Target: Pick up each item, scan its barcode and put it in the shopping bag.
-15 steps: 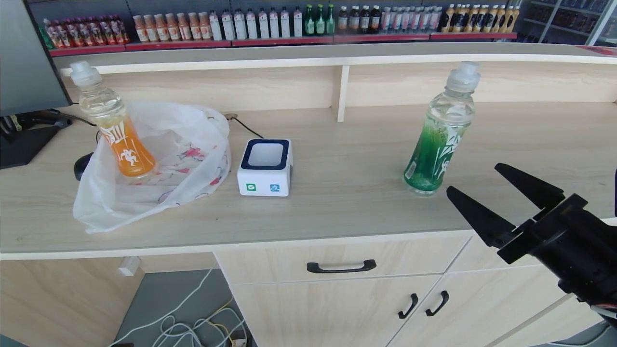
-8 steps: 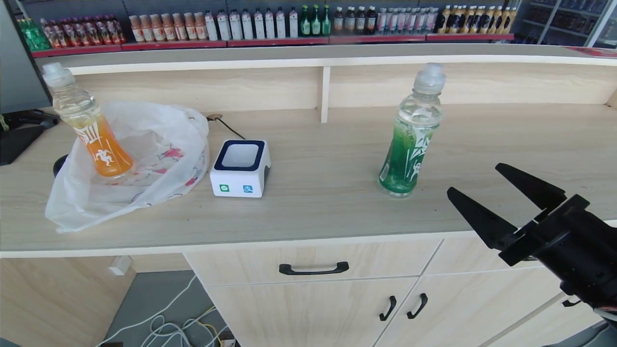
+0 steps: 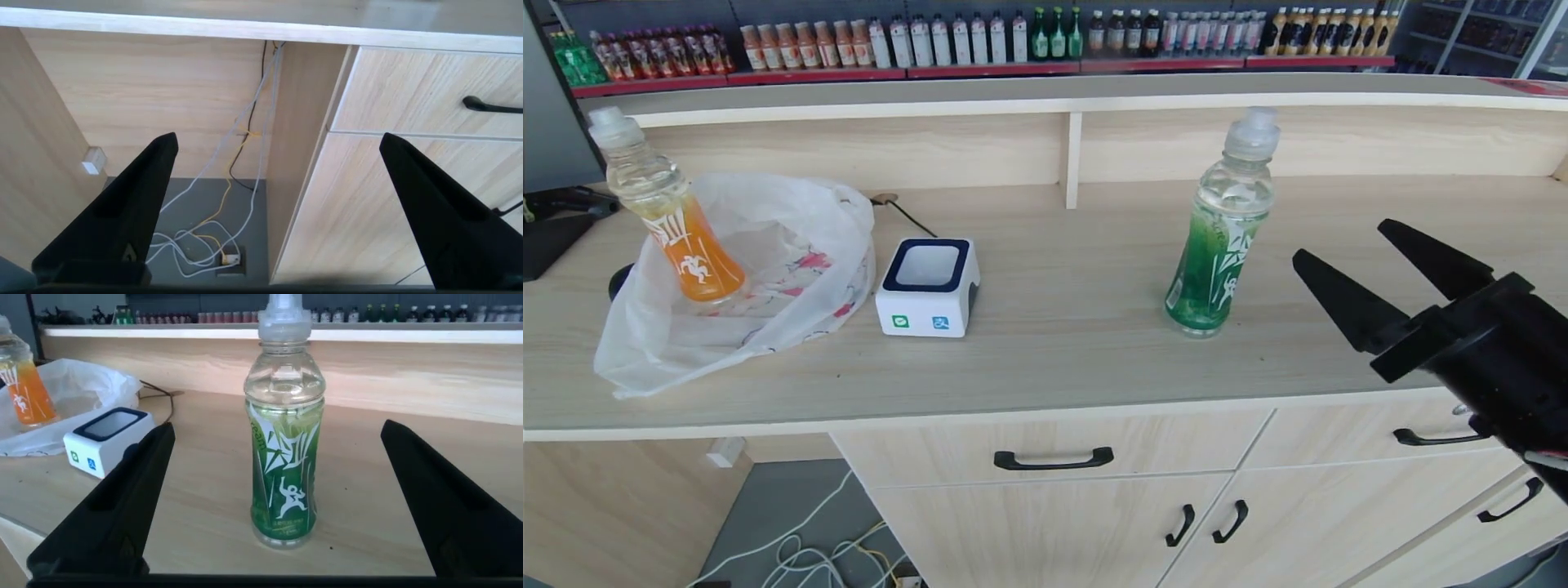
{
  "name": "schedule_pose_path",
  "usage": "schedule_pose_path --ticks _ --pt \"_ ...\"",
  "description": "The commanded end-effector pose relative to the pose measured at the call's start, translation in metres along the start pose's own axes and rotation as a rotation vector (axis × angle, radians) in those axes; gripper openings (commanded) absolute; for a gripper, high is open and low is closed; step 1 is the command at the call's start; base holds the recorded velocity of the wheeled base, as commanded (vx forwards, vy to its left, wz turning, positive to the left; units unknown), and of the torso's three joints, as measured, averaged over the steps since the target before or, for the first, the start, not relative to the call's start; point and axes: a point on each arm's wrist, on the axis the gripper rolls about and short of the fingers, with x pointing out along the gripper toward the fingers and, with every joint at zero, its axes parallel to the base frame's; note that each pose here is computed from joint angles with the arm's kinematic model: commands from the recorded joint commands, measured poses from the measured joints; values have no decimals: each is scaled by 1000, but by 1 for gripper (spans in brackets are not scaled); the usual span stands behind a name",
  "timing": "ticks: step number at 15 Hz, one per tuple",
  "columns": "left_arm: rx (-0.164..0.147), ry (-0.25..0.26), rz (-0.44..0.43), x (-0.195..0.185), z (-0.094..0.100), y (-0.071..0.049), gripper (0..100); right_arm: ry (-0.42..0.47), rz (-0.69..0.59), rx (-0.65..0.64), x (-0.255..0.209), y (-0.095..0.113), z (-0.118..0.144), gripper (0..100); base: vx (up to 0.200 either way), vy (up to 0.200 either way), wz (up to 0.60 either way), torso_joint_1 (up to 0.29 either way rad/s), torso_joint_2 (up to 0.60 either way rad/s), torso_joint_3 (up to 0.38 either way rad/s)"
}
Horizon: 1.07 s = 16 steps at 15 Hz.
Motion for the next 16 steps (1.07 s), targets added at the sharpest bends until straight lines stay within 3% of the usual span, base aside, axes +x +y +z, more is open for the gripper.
schedule_pose_path --ticks 1,7,11,16 --pt "0 0 1 0 0 0 100 5 -6 -4 18 -3 9 100 0 0 0 0 0 0" --pt "0 0 1 0 0 0 100 132 4 -16 43 -4 7 100 0 0 0 0 0 0" --pt "0 0 1 0 0 0 100 203 21 -11 64 0 -21 100 0 0 0 0 0 0" --pt "0 0 2 0 0 0 100 205 13 -22 86 -3 -35 100 0 0 0 0 0 0"
